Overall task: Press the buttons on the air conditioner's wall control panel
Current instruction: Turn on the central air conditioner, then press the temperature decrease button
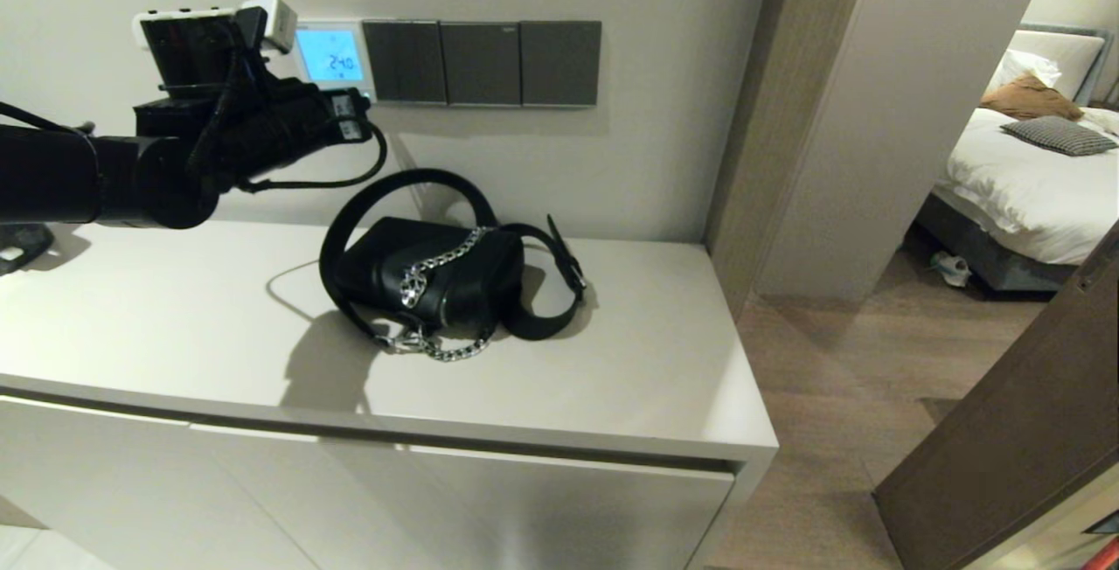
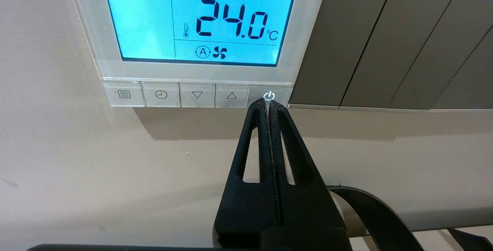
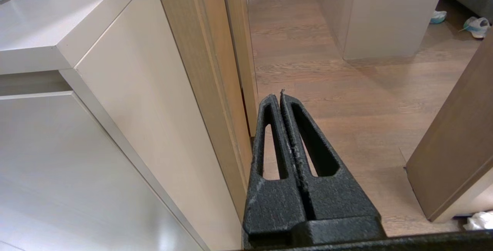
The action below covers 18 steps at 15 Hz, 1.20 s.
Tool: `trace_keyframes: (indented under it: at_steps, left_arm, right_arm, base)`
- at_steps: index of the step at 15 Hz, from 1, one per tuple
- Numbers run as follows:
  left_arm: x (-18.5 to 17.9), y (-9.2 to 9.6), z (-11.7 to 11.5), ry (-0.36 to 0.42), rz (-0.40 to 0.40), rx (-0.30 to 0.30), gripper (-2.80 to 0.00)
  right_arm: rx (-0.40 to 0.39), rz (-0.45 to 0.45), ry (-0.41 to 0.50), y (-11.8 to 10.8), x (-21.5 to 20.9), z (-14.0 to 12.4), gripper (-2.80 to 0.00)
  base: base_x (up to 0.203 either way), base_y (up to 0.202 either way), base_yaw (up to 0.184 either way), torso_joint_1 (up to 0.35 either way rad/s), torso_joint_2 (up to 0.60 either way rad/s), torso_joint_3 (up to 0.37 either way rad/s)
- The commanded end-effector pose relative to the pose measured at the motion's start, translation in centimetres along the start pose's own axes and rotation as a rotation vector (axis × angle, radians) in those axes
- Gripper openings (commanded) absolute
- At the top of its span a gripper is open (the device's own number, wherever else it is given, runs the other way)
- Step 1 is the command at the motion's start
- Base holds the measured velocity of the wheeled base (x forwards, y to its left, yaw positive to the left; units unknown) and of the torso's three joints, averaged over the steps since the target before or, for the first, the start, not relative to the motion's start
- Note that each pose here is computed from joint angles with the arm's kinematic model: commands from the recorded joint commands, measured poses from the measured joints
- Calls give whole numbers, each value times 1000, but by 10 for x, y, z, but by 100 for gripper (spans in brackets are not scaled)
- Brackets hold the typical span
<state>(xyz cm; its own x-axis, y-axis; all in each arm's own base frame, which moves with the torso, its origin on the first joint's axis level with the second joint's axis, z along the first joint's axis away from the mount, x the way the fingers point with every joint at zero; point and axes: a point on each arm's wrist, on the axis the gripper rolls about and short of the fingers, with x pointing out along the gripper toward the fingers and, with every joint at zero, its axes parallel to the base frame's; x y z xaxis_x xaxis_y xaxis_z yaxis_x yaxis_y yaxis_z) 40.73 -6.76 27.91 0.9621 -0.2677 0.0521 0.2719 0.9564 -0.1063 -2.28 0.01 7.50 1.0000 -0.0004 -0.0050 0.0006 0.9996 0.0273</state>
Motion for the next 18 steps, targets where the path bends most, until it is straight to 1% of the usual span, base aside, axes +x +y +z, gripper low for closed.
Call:
trace_keyframes:
  at_steps: [1,4,8,12,16,18]
  left_arm:
    - [-2,-1,2,-5,-2,-2,-280]
    - [-11,-2,6,-8,-4,-2,-280]
    - [-29,-5,20,-45,-5,1,-280]
    - [-30,1,20,-47,11,-7,-280]
    - [-28,3,17,-39,17,-9,-280]
    - [-26,9,16,-38,29,-7,-280]
  right_arm:
    - [0,0,4,0,0,-1,-280]
    - [0,0,3,0,0,-1,-280]
    - [0,0,3,0,0,-1,-280]
    - [0,0,3,0,0,-1,-280]
    - [0,0,3,0,0,-1,-280]
    - [0,0,3,0,0,-1,-280]
  base:
    - [0,0,0,0,0,0]
    - [0,0,0,0,0,0]
    - [0,0,0,0,0,0]
    - [0,0,0,0,0,0]
    - [0,0,0,0,0,0]
    - [0,0,0,0,0,0]
